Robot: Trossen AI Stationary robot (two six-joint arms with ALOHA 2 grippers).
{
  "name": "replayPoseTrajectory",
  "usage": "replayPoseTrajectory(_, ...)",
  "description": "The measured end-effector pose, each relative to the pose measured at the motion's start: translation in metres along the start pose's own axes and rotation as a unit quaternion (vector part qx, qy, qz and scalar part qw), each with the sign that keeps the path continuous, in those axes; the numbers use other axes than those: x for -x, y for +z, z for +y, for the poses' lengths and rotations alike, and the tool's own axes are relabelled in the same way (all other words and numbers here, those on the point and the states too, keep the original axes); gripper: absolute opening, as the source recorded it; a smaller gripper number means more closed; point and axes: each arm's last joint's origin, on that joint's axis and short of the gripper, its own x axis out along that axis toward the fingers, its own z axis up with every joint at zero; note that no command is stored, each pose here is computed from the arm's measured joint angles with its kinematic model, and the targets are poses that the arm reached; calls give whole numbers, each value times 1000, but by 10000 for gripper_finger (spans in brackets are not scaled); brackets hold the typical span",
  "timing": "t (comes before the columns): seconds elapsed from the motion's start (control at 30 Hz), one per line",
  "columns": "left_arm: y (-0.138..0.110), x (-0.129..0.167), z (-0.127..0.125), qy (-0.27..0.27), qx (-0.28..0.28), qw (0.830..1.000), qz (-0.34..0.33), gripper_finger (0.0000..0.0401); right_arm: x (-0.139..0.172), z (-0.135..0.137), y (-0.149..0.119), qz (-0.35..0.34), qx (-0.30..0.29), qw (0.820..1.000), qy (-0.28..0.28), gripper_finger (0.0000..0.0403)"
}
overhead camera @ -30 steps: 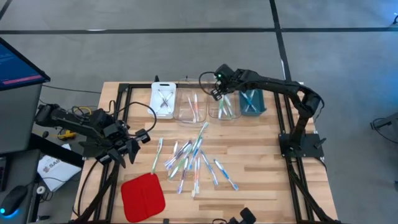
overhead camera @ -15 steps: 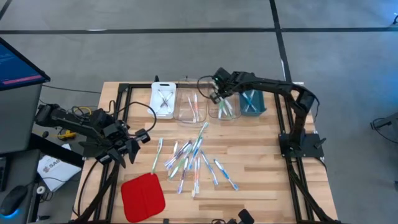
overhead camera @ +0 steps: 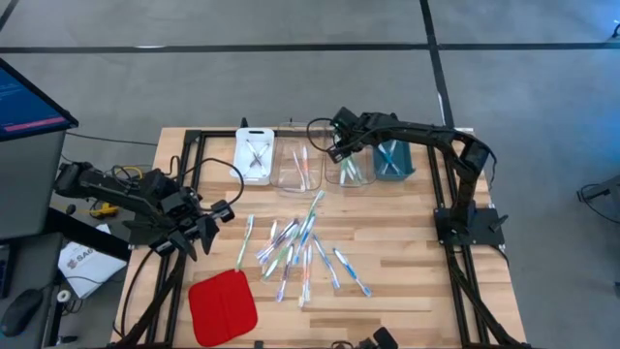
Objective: Pick & Place Toothbrushes
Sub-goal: Put the blue toothbrush into the blue bin
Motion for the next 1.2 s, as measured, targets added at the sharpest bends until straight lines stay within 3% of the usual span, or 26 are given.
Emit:
replayPoseTrajectory(0.17,0,0,0,0,0,1000,0,108,13,8,5,1,20,1000,4,202)
replayPoseTrajectory(0.3,0,0,0,0,0,1000,0,108,34,15,15,-5,41,999,11,238)
replayPoseTrajectory(0.67,0,0,0,0,0,1000,0,108,113,57,25,-41,132,989,53,249)
replayPoseTrajectory(0.9,0,0,0,0,0,1000,0,108,140,89,-12,25,186,981,50,249)
replayPoseTrajectory(1.07,0,0,0,0,2,1000,0,108,158,116,-56,88,219,971,32,249)
replayPoseTrajectory(1.2,0,0,0,0,2,1000,0,108,178,145,-97,87,265,960,27,249)
